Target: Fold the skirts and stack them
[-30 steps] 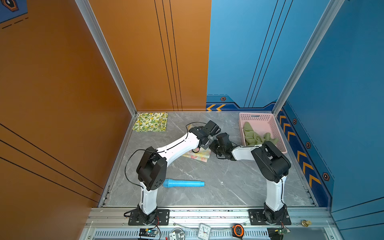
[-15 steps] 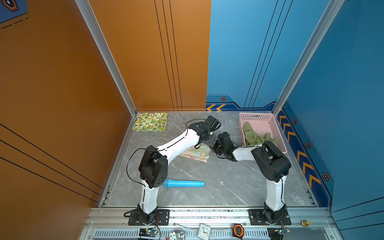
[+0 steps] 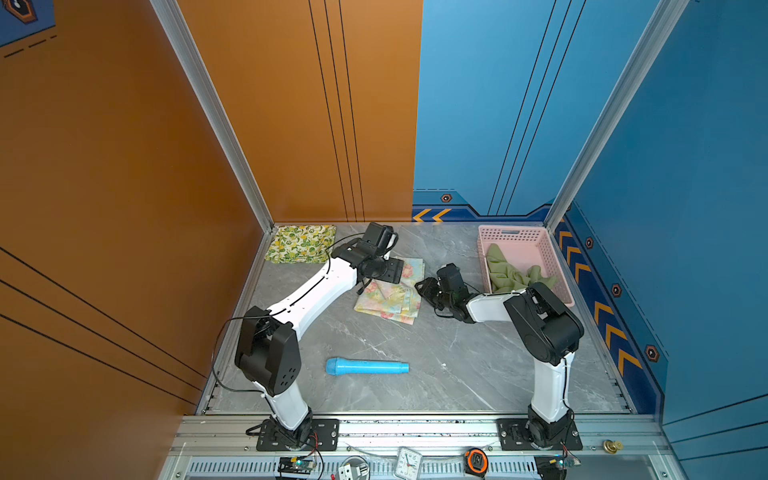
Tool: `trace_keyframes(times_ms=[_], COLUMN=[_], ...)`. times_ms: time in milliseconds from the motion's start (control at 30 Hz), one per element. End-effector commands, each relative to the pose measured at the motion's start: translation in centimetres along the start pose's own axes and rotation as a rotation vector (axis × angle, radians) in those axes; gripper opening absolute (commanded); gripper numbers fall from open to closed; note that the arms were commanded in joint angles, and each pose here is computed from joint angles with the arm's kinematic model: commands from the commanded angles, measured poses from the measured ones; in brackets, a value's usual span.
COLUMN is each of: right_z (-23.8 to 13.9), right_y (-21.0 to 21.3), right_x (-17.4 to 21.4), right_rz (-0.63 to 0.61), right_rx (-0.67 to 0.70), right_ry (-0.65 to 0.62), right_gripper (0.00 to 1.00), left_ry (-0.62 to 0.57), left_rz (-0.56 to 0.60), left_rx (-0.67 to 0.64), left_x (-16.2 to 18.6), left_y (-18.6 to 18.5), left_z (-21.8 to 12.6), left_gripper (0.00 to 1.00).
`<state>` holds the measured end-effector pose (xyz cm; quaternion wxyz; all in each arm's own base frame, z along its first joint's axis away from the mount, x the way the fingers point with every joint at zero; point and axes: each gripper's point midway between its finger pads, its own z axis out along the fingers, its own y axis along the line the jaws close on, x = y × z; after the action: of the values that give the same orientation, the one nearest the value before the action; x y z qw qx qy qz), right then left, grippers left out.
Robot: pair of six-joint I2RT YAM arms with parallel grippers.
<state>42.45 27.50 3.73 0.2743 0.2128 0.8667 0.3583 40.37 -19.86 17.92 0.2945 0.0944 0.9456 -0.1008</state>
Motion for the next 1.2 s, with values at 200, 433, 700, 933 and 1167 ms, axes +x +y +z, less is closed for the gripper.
trace_keyframes(times_ms=[200,433,700,933,1167], right_z=[-0.5,-0.6,-1.8,-3.3,-4.0], right_y=[-3.2,-2.2,-0.9,1.0,1.2], right_x=[1.5,1.6,0.3,-1.6,-2.1], right_rz=[-0.114,-0.187,-0.375,-0.530,-0.492], right_rx=[0.146,0.152,0.185,0.206,0.192], right_ry=[0.062,0.067,0.042,-0.010,-0.017], right_gripper=[0.52,0.52,0.59,0.65,0.65], left_ry=[0.083,0.077,0.127,0.190,0.236], left_rz=[-0.363,-0.534,-0.577,-0.582,-0.536], left_rx=[0.137,0.240,0.216,0.177,0.161], left_x=[1.3,-0.7,1.0,5.2,7.9], left_y=[3.9,5.3,6.0,7.2,7.0], left_z=[3.7,7.3,8.4,8.3,8.6], left_gripper=[0.84,0.80,0.77,0.74,0.60])
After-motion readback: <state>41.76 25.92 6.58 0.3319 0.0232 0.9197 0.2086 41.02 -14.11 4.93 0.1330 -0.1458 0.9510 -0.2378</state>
